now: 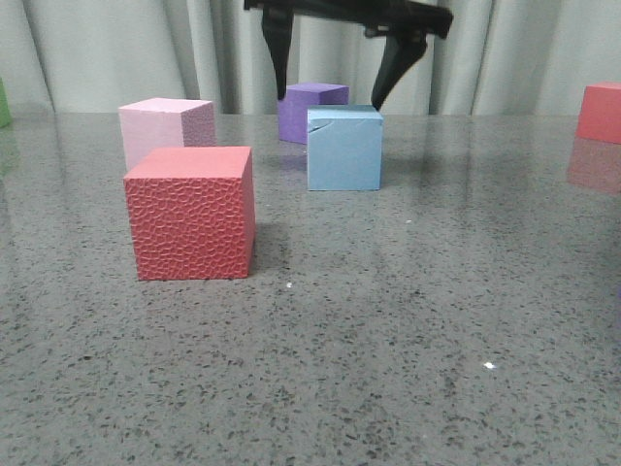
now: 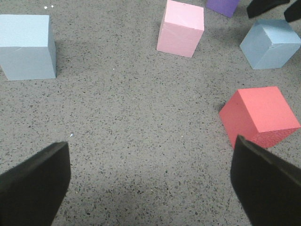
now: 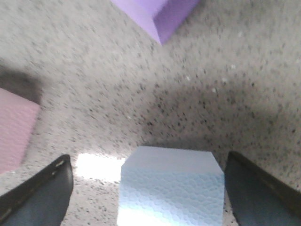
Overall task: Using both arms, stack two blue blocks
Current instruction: 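Open the right gripper and raise it away from the cube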
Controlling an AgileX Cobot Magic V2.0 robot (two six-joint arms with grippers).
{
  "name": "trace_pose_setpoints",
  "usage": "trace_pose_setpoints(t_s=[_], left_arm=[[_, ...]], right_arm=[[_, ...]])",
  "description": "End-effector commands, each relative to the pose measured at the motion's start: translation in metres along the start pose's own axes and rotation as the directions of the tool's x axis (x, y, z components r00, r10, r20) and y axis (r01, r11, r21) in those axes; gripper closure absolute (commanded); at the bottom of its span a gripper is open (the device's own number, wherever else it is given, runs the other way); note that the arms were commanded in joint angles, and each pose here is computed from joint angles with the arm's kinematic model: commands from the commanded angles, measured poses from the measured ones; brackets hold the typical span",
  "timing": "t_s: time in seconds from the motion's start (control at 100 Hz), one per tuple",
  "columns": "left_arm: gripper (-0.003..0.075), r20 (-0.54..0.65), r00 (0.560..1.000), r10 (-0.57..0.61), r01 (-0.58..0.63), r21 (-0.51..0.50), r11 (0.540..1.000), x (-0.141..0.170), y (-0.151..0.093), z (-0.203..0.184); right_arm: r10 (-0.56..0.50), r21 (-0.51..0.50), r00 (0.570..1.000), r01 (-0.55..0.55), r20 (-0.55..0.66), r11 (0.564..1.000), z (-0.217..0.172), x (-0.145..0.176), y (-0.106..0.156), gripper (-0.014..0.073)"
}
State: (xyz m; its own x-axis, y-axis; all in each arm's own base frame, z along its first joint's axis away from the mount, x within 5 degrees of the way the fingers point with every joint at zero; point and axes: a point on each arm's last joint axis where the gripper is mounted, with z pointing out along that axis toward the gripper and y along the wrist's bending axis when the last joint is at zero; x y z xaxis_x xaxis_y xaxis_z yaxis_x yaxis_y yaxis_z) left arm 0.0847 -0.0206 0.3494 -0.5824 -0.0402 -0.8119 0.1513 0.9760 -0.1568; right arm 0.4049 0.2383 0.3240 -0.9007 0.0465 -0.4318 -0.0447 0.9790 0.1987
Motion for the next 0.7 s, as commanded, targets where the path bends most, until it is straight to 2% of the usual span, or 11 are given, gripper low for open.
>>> trace_pose_setpoints(t_s=[0.0, 0.29, 0.69], left_arm=[[0.0059, 0.087, 0.996, -0.009, 0.008, 0.010, 1.000, -0.013, -0.002, -0.005], [0.0059, 0.087, 0.996, -0.009, 0.008, 0.010, 1.000, -0.013, -0.002, -0.005], [0.0059, 0.087, 0.996, -0.009, 0.008, 0.010, 1.000, -0.013, -0.002, -0.005]], right_arm=[[-0.019, -0.020, 0.998, 0.020, 0.052, 1.000, -0.052, -0.005, -0.002, -0.0052], [-0.097, -0.019, 0.987, 0.100, 0.130, 0.995, -0.082, -0.012, -0.010, -0.0052], [-0.123, 0.032, 0.964, 0.119, 0.235, 0.992, -0.131, -0.028, -0.059, -0.0052]])
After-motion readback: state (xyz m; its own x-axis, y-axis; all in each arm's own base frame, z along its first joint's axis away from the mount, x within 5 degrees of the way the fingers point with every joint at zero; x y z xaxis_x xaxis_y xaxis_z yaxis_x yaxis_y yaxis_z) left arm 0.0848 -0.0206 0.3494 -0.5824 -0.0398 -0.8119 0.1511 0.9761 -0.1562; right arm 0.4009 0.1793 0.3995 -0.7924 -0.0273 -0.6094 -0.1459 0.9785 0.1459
